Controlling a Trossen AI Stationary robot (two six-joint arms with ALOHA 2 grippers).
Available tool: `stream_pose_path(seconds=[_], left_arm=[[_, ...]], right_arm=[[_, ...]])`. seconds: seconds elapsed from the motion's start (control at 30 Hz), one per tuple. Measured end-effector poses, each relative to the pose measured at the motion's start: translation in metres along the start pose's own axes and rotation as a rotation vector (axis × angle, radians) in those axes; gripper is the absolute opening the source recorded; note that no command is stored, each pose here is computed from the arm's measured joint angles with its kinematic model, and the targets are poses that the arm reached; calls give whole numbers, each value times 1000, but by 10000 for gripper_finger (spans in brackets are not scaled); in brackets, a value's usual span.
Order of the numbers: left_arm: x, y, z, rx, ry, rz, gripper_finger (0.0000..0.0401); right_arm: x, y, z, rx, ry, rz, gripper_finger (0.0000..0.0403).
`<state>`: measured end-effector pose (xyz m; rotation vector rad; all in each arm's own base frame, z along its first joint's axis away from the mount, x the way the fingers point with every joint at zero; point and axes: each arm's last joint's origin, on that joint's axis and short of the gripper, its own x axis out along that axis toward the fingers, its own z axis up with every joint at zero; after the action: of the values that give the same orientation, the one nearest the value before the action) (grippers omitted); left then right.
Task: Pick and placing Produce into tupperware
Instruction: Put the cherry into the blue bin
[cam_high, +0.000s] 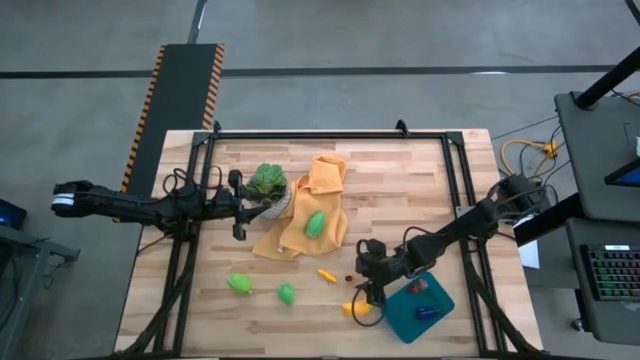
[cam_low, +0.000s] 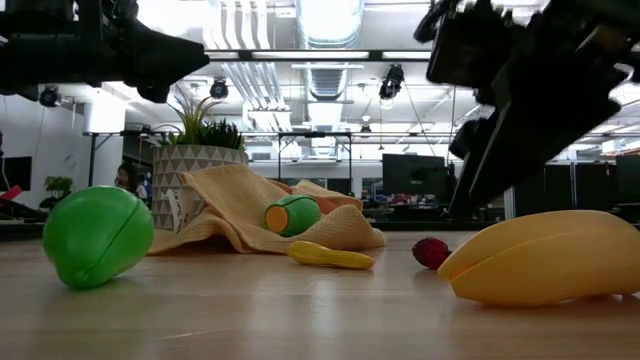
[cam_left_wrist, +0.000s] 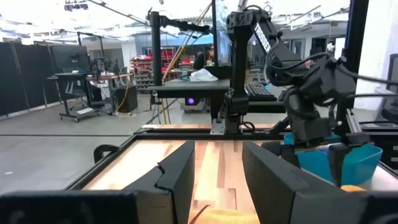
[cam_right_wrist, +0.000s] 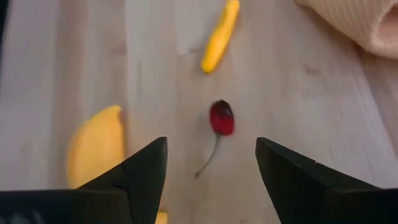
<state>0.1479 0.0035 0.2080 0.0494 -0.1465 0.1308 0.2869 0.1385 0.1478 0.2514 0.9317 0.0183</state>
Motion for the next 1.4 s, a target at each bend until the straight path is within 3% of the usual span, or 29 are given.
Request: stream_pose_path(seconds=[1.17, 1.4], left_arm=[[0, 0, -1, 0, 5, -5, 121], [0, 0, -1, 0, 4, -5, 121]], right_arm=[[23, -6, -11, 41, 83, -30, 223], [23, -5, -12, 11, 98, -11, 182]])
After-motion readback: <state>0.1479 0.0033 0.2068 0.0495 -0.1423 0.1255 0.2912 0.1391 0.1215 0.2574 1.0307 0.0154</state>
